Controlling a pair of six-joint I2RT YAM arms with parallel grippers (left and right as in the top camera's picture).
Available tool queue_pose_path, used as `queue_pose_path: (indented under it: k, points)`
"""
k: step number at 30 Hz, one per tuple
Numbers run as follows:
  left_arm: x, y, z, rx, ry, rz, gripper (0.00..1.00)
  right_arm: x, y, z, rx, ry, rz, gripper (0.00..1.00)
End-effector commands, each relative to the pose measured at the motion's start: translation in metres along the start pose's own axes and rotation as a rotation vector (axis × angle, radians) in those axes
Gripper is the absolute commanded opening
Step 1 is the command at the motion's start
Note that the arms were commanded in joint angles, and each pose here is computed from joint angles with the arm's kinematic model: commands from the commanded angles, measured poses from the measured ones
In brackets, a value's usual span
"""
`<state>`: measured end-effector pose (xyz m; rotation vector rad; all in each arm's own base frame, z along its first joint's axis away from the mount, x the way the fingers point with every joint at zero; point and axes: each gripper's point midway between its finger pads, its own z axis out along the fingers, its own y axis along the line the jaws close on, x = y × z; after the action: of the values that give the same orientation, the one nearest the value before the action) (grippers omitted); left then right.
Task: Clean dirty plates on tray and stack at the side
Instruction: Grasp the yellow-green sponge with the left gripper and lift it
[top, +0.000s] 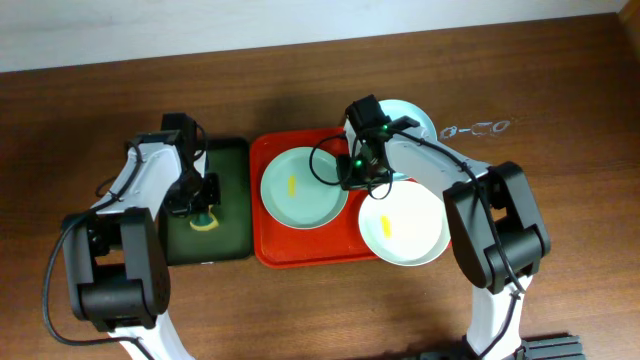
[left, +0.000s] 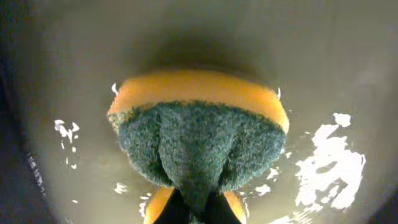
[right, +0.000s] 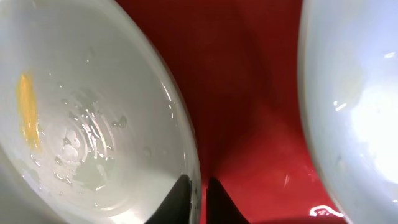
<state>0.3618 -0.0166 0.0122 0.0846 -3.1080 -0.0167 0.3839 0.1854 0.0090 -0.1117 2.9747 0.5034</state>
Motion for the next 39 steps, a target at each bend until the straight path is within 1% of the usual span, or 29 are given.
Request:
queue_pose_path:
  k: [1,3,4,5,7,8,10,16,31,34,39]
  points:
    - [-0.018,-0.004,-0.035,0.012,-0.08,0.009,0.0,0.01,0.0,0.009,0.01,0.035,-0.001,0.18]
    - [-0.022,-0.005,-0.068,0.021,-0.169,0.01,0.0,0.01,0.0,0.009,0.009,0.035,-0.002,0.17]
    - [-0.022,-0.006,-0.078,0.024,-0.197,0.012,0.0,0.01,0.0,0.009,0.009,0.035,-0.002,0.14]
    - [-0.022,-0.008,-0.096,0.03,-0.244,0.019,0.0,0.01,0.0,0.009,0.009,0.035,-0.001,0.04]
    - [-0.017,-0.017,-0.129,0.039,-0.328,0.043,0.0,0.01,0.001,0.009,0.008,0.035,-0.001,0.04]
    - [-0.016,-0.019,-0.136,0.04,-0.347,0.049,0.0,0.011,0.002,0.009,-0.002,0.039,-0.001,0.04]
    - [-0.014,-0.015,-0.149,-0.011,-0.389,0.054,0.0,0.013,0.011,0.009,-0.055,0.054,-0.001,0.04]
    - [-0.013,-0.014,-0.15,-0.027,-0.391,0.059,0.0,0.016,0.022,0.008,-0.114,0.07,0.0,0.04]
    - [-0.016,-0.011,-0.153,-0.046,-0.404,0.053,0.0,0.016,0.022,0.008,-0.114,0.069,0.0,0.04]
    - [-0.018,-0.01,-0.164,-0.052,-0.417,0.043,0.0,0.015,0.022,0.008,-0.115,0.067,-0.001,0.04]
    - [-0.02,-0.01,-0.195,-0.047,-0.436,0.038,0.0,0.015,0.022,0.008,-0.115,0.066,-0.001,0.04]
